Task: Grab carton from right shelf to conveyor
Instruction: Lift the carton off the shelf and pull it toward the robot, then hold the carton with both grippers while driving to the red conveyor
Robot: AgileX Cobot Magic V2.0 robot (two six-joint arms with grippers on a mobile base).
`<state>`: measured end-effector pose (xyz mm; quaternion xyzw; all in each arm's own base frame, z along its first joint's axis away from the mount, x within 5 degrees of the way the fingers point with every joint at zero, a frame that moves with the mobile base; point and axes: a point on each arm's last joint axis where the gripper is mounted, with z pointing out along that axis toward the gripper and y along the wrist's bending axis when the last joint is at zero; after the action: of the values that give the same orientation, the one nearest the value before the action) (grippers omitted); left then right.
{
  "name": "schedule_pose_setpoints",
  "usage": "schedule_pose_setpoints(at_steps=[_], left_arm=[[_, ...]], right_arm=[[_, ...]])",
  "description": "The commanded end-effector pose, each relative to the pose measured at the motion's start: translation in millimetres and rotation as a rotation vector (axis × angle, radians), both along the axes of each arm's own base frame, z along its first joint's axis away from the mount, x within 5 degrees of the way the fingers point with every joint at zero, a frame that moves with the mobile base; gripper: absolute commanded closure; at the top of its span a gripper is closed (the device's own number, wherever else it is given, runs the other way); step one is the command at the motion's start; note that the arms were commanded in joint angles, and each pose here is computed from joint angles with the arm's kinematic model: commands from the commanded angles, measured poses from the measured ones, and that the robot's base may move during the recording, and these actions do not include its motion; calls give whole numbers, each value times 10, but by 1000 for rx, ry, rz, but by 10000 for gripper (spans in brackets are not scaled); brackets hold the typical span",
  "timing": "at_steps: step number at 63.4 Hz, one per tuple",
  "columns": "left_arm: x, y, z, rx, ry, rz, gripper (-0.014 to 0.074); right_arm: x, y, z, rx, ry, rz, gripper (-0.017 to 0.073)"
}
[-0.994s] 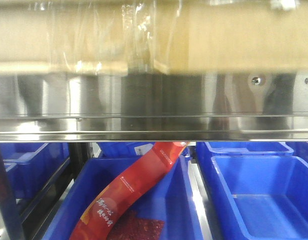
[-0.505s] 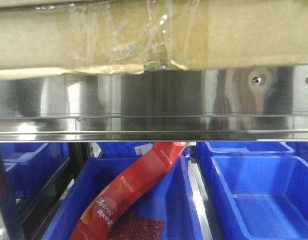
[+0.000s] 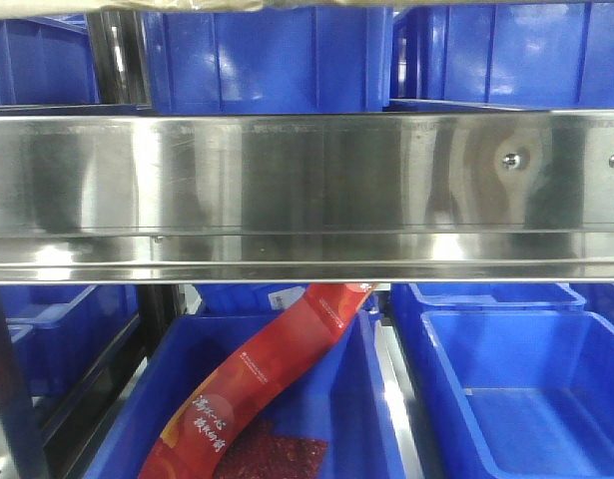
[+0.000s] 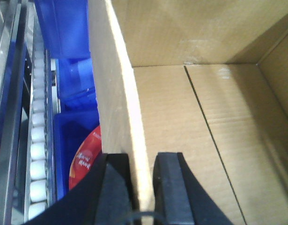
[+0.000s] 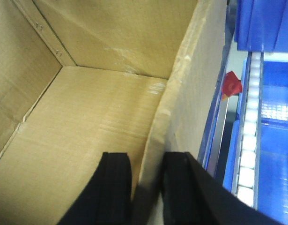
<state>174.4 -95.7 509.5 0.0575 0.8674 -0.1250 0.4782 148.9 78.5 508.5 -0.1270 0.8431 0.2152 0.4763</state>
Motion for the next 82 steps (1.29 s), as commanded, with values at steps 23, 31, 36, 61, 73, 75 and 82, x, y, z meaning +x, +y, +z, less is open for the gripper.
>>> schedule_pose_setpoints(at_steps=[23,31,36,61,73,75,82], left_arm=[[-54,-18,83,-53,-42,-38,603],[-54,-18,83,-53,-42,-38,603],[-54,-18,83,-53,-42,-38,603],[-54,-18,83,-53,-42,-38,603],[-54,-18,83,-53,-42,-38,603],[-54,-18,83,-53,-42,-38,603],[-54,-18,83,-53,-42,-38,603]], right_arm=[[-63,-3,115,45,-78,22,627],[-63,-3,115,45,-78,22,627],[-63,-3,115,45,-78,22,627],[-63,-3,115,45,-78,22,627],[-63,-3,115,45,-78,22,627],[-63,-3,115,45,-78,22,627],[-63,-3,115,45,-78,22,627]])
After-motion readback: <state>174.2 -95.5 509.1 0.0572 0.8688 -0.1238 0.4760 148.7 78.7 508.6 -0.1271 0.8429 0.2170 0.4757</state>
